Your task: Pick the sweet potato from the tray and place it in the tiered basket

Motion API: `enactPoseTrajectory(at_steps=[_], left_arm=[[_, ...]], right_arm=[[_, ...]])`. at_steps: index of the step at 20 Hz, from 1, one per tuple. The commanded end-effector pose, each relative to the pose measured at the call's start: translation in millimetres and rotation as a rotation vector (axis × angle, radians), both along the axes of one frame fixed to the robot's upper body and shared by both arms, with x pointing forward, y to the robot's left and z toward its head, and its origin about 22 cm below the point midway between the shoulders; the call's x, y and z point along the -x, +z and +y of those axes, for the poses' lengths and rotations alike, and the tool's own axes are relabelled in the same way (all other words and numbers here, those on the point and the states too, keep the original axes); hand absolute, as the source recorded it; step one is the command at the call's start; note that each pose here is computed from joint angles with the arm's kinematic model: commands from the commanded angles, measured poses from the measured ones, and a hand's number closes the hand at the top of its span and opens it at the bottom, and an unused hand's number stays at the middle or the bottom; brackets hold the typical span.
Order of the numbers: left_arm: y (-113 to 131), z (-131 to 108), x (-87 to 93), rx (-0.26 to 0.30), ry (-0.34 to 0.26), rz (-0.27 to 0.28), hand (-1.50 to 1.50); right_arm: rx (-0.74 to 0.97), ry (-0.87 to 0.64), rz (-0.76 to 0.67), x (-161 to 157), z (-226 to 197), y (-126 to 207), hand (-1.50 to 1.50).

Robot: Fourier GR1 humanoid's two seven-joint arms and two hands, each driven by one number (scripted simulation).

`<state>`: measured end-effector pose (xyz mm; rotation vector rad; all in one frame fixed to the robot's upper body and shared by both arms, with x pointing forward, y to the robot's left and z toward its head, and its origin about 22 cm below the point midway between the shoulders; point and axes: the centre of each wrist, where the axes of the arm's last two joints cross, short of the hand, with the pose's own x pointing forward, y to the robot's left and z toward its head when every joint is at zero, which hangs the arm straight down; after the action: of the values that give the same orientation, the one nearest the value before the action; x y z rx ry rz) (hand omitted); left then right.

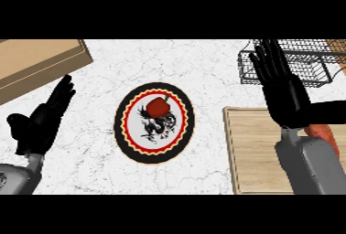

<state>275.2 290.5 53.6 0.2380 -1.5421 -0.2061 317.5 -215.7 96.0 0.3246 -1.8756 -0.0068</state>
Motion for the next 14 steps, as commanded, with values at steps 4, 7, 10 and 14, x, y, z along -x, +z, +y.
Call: enactPoseTrajectory(at_steps=[4,7,10,14], left_arm=[[4,24,5.5,-0.118,0.103,-0.048,0.00],[-9,29,8.8,-0.110,0.149,0.001,0.00],[-16,24,13.3,-0.145,0.140,-0.033,0.00],[-26,26,8.5,-0.115,0.118,-0.020,0.00]], right_arm=[[0.026,-0.120,0.182,22,-144,-14,1.50],[-0.330,-0.543,-0.010,24,-163,-11,1.50],[0.355,-0.701,0.563,80,-246,-45,-1.50],[0.372,-0.732,0.552,105,-280,-39,-1.50]])
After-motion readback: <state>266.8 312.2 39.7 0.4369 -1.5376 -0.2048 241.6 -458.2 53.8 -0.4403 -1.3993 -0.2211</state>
